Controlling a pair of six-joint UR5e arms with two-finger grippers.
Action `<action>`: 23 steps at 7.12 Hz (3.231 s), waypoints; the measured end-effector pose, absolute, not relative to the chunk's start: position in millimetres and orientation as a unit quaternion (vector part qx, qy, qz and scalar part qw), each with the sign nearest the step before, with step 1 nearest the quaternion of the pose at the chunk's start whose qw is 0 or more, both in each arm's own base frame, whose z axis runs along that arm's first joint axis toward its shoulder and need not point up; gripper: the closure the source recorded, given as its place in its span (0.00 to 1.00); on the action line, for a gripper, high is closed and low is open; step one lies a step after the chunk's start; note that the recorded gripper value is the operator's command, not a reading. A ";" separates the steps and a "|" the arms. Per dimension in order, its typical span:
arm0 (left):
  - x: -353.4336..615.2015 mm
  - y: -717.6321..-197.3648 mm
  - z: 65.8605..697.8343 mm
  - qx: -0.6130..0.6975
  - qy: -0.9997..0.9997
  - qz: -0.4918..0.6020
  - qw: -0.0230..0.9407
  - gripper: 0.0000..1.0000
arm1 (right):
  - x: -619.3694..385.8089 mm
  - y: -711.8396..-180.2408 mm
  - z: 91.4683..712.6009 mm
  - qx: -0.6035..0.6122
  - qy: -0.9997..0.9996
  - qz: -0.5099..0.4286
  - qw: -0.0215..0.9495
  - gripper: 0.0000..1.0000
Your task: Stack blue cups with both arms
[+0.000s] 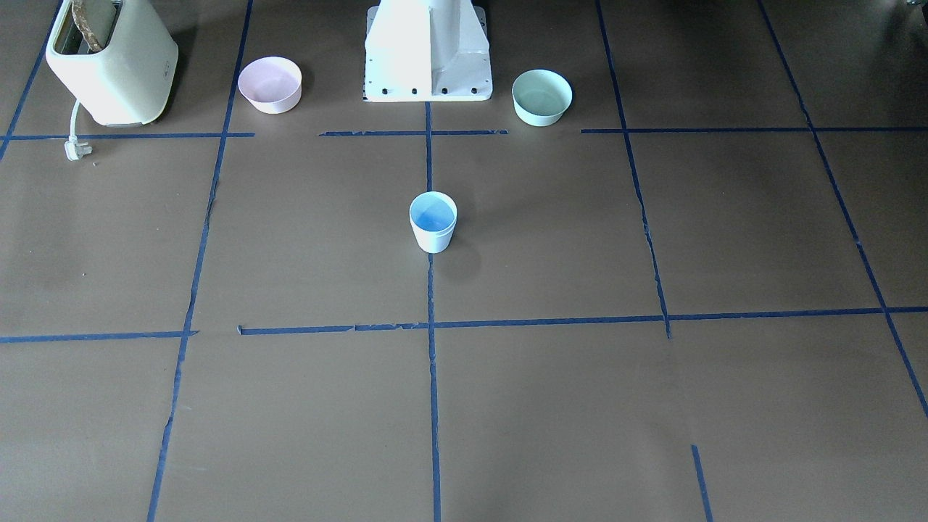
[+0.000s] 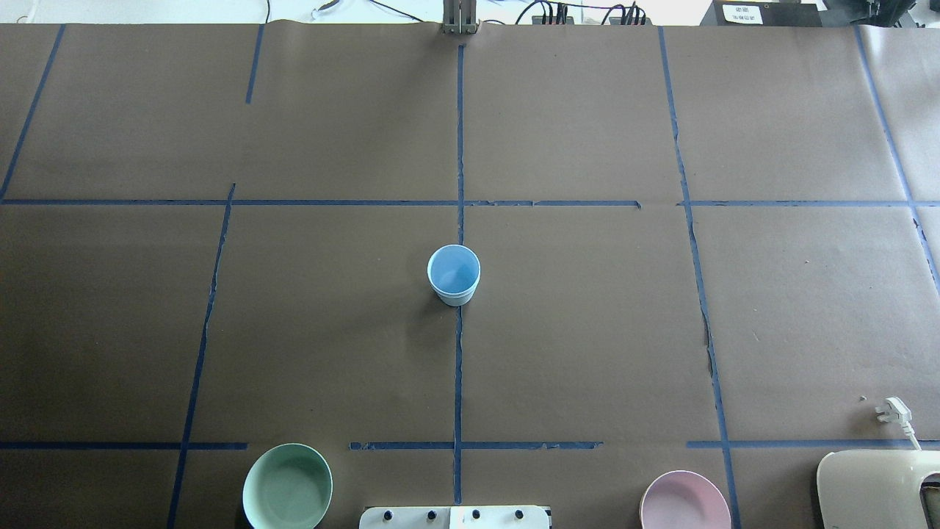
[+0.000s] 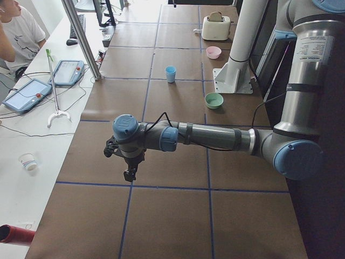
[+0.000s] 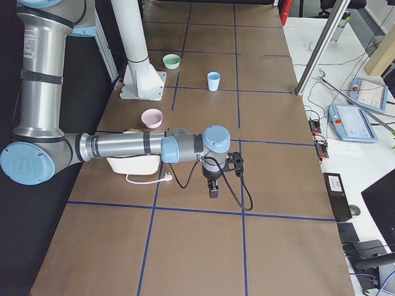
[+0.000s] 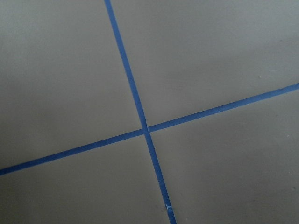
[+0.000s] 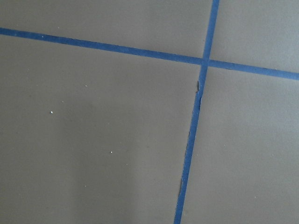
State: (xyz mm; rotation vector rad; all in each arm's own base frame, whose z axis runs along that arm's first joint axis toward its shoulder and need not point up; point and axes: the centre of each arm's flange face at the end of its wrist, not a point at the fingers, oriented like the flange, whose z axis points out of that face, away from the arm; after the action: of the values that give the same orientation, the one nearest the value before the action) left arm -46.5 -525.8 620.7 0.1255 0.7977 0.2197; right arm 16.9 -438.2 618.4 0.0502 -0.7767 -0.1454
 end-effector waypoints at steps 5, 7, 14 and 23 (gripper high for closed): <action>-47.0 -508.4 639.0 0.026 0.405 0.062 0.912 0.00 | 23.3 -427.8 649.0 0.003 -0.387 -0.060 0.920 0.01; -47.1 -509.9 637.4 0.016 0.403 0.036 0.914 0.00 | 22.8 -429.2 647.6 0.004 -0.390 -0.061 0.919 0.01; -48.6 -521.3 617.8 -0.007 0.399 0.017 0.917 0.00 | 42.8 -436.2 639.9 0.018 -0.395 -0.044 0.917 0.01; -60.9 -493.2 642.0 -0.007 0.368 0.031 0.929 0.00 | 43.6 -445.5 632.9 0.027 -0.382 -0.050 0.923 0.01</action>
State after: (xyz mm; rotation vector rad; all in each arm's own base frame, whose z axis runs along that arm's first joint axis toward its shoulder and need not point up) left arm -60.9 -493.2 642.0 -0.0149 0.7543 0.0637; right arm 43.6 -445.5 632.9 0.0563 -0.7834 -0.1035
